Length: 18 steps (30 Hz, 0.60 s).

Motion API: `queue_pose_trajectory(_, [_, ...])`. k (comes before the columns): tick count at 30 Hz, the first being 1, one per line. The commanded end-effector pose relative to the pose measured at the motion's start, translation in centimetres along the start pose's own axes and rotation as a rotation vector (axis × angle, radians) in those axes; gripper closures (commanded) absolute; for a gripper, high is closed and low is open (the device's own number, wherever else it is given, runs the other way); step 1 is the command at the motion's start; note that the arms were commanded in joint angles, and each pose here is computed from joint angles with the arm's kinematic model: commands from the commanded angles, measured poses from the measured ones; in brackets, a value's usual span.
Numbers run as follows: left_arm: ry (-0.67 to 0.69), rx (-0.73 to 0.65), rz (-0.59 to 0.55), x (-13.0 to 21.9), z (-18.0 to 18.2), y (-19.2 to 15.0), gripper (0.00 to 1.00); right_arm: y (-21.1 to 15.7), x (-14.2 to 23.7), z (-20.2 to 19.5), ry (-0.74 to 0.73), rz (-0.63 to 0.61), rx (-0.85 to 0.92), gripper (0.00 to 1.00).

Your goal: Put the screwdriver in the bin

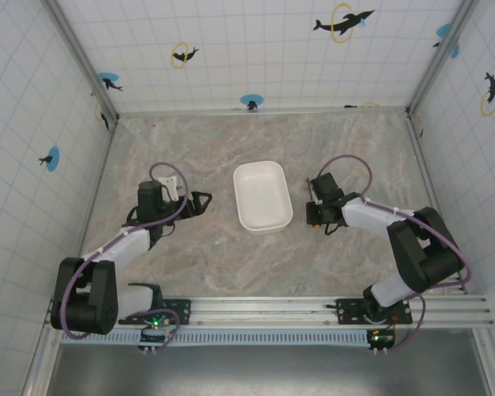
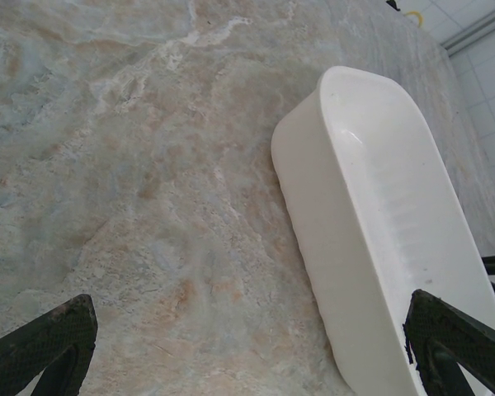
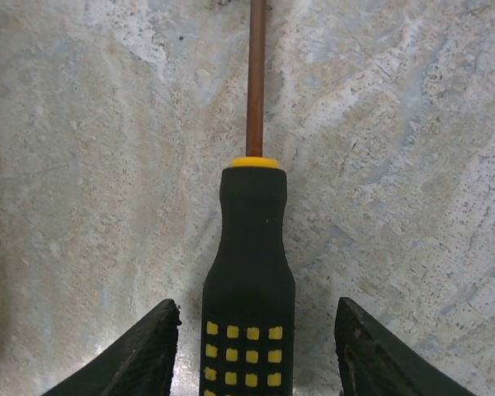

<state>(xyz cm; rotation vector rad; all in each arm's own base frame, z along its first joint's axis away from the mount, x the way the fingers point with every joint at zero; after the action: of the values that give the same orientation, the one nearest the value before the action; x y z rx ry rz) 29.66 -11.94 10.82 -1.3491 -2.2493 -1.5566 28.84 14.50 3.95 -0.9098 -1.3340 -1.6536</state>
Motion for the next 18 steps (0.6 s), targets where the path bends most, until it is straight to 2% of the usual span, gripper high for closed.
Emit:
queue_pose_trajectory(1, [-0.001, -0.011, -0.009, 0.16, -0.51, 0.99, 0.03, 0.88, 0.18, 0.58, -0.009, -0.012, 0.006, 0.53])
queue_pose_trajectory(6, [-0.008, -0.023, -0.006, 0.19, -0.77, 1.02, 0.02, 0.72, 0.01, 0.65, -0.013, 0.002, 0.009, 0.63])
queue_pose_trajectory(13, [-0.011, -0.039, -0.012, 0.32, -1.07, 1.21, 0.03, 0.55, -0.38, 0.64, -0.017, 0.017, 0.010, 0.69])
queue_pose_trajectory(18, [-0.008, -0.038, -0.003, 0.27, -1.00, 1.05, 0.02, 0.45, -0.47, 0.51, -0.023, 0.027, 0.008, 0.84])
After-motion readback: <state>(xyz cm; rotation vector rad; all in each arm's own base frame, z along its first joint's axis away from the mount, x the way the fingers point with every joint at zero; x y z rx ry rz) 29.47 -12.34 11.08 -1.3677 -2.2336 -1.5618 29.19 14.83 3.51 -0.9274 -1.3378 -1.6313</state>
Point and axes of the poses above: each hand's point on the last joint's axis, 136 mm out from that joint toward the fingers, its own x axis back along the fingers, its own z axis along the line the jaws close on, y = z × x, the point moved 2 cm from there along x, back along the fingers, and after that the axes turned 12 degrees about -x, right-handed, at the moved point
